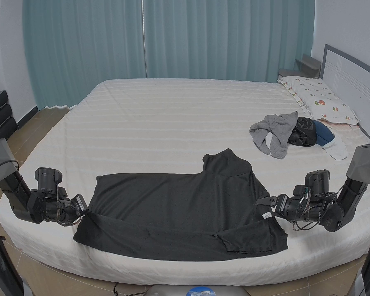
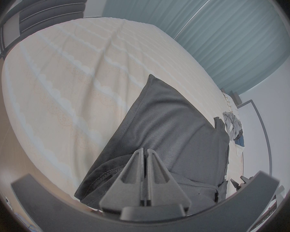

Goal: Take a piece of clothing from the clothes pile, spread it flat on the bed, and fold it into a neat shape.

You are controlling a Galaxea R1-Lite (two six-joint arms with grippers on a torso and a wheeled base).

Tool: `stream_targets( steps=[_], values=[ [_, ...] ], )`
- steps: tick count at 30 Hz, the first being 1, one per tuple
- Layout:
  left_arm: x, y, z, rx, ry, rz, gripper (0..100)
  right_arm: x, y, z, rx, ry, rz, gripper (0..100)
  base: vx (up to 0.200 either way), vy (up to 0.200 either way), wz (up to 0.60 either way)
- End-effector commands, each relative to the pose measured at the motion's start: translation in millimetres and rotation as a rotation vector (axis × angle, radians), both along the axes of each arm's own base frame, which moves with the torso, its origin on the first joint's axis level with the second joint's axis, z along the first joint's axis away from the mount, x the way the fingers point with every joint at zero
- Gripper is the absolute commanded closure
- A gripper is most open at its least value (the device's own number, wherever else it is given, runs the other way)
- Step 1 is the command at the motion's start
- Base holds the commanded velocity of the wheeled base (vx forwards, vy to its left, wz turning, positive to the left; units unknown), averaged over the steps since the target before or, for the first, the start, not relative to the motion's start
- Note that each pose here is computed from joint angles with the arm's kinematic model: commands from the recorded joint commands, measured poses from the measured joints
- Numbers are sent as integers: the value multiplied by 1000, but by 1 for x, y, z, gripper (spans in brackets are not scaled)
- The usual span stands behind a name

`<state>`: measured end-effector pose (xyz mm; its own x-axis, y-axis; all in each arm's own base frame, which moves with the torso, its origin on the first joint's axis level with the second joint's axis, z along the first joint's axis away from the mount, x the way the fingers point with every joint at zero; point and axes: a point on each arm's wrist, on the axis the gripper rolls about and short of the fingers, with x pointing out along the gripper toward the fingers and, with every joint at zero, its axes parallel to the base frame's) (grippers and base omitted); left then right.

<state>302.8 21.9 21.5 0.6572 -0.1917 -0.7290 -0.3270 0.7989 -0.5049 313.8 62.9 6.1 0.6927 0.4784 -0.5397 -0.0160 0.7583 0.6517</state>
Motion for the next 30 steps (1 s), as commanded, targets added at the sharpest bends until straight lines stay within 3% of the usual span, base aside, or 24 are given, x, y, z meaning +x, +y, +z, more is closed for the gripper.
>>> stream_targets(
  steps=[1, 16, 17, 30],
  values=[
    [-1, 0, 3, -1, -7, 1, 100, 2, 2, -25, -24, 19, 21, 0, 0, 0, 0],
    [-1, 0, 1, -2, 1, 2, 100, -1, 2, -41, -70, 24, 57, 0, 0, 0, 0],
    [-1, 0, 1, -2, 1, 2, 100, -1, 2, -42, -77, 22, 62, 100, 0, 0, 0],
    [-1, 0, 3, -2, -2, 4, 100, -9, -3, -42, -130, 17, 71, 100, 0, 0, 0]
  ],
)
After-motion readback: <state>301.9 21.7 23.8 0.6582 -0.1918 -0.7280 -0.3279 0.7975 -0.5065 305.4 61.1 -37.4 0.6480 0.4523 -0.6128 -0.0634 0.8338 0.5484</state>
